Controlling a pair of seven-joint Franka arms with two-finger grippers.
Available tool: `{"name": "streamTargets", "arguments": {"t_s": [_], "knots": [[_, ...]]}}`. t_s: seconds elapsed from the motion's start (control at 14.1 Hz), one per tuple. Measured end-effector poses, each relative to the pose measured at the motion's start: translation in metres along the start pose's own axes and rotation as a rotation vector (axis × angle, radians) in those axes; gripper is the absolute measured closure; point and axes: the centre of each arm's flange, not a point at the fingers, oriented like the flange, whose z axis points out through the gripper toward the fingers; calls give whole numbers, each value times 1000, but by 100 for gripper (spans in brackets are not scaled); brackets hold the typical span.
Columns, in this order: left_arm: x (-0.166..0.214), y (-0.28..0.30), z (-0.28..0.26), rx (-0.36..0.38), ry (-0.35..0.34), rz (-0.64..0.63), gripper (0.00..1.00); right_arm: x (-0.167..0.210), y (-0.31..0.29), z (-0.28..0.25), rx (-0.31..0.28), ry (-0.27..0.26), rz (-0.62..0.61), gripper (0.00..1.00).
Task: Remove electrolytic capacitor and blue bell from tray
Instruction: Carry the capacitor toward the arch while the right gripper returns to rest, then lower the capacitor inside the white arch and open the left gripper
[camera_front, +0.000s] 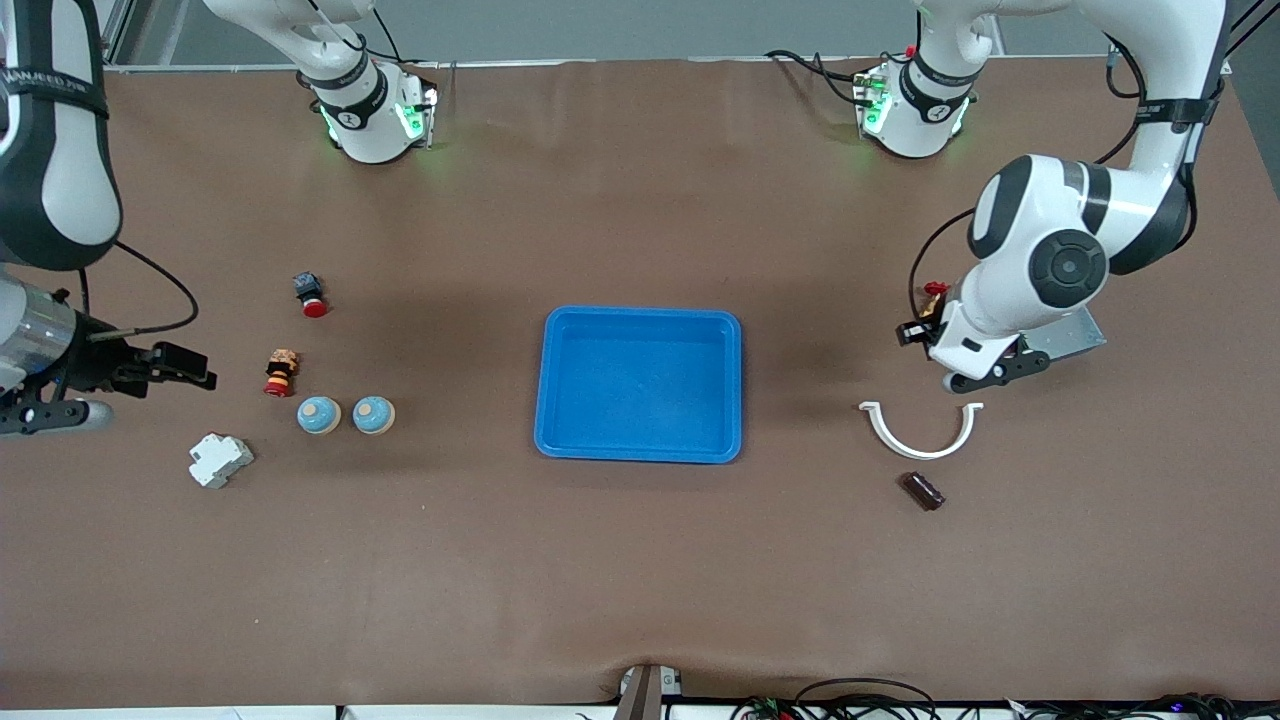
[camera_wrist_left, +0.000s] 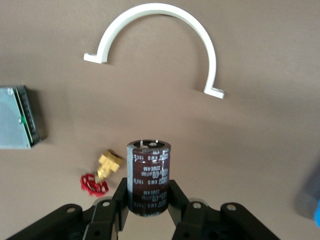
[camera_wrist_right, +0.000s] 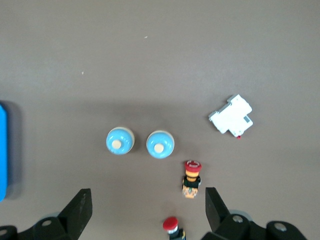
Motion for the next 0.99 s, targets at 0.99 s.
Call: {"name": "streamTargets", "arguments": {"t_s": [0.99], "knots": [[32,-32,127,-100,93,80,65,-84,-14,-118,-24,-36,161,0]]}}
